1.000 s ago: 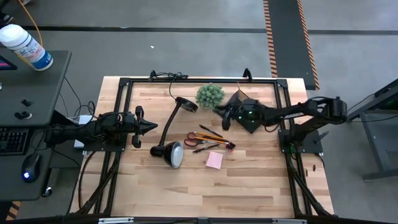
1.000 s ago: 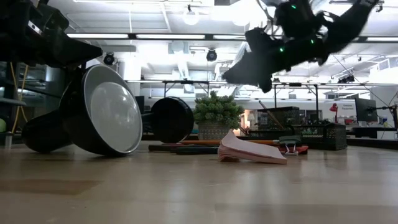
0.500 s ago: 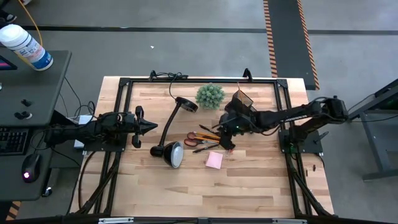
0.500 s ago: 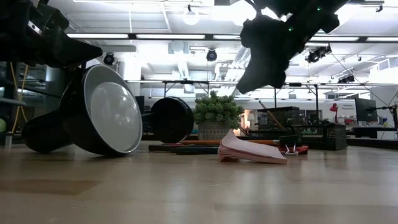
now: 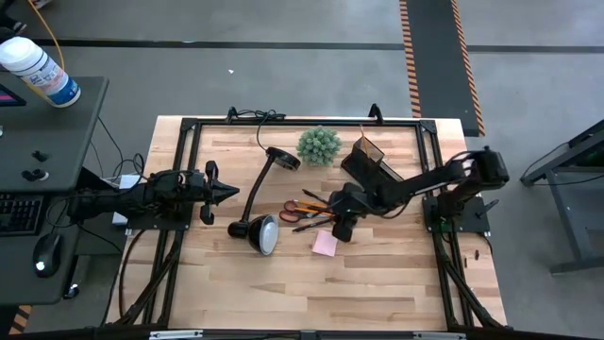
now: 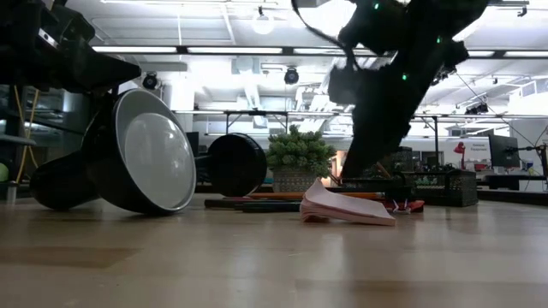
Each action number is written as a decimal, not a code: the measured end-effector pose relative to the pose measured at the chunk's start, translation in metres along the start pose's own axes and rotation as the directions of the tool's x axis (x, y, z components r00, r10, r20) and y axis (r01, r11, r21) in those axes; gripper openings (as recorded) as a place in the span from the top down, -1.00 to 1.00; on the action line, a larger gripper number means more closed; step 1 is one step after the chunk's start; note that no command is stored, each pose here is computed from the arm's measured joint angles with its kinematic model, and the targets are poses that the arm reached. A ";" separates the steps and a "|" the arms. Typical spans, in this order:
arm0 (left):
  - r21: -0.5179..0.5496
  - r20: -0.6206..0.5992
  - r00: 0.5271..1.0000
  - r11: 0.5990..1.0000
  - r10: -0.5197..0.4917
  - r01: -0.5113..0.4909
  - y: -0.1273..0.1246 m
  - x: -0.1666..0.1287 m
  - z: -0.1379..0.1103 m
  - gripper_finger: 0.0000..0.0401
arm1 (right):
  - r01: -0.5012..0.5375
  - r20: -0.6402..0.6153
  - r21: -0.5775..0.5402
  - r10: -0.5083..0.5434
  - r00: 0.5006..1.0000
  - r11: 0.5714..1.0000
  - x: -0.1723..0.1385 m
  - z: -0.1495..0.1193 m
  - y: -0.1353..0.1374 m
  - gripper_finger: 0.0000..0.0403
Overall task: Pick and place office supplies into organizer
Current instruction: Put the bottom pencil into the top left section of the desk organizer
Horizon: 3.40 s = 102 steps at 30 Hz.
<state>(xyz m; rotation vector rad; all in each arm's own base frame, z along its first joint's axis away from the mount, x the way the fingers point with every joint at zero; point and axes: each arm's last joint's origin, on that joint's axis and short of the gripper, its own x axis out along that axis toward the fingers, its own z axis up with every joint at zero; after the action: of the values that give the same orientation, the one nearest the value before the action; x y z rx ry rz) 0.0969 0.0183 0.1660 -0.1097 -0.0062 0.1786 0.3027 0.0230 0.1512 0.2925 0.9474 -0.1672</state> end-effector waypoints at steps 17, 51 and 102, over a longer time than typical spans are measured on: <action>0.000 0.000 1.000 1.000 0.000 0.000 0.000 0.000 0.000 1.00 | 0.076 -0.028 -0.016 -0.076 0.997 0.997 0.015 -0.006 -0.004 0.56; 0.008 0.000 1.000 1.000 0.000 0.000 0.000 0.000 0.000 1.00 | 0.041 0.160 -0.219 -0.006 0.987 0.975 0.044 0.043 0.017 0.56; 0.007 -0.047 0.999 1.000 0.002 -0.001 0.000 0.003 -0.004 1.00 | -0.002 0.033 -0.246 0.011 0.999 0.969 0.075 0.070 0.015 0.75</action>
<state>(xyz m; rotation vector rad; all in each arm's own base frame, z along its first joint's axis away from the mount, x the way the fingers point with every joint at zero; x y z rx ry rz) 0.0997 0.0187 0.1623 -0.1073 0.0410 0.1775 0.4044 0.0141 0.1307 0.0639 0.9226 -0.0475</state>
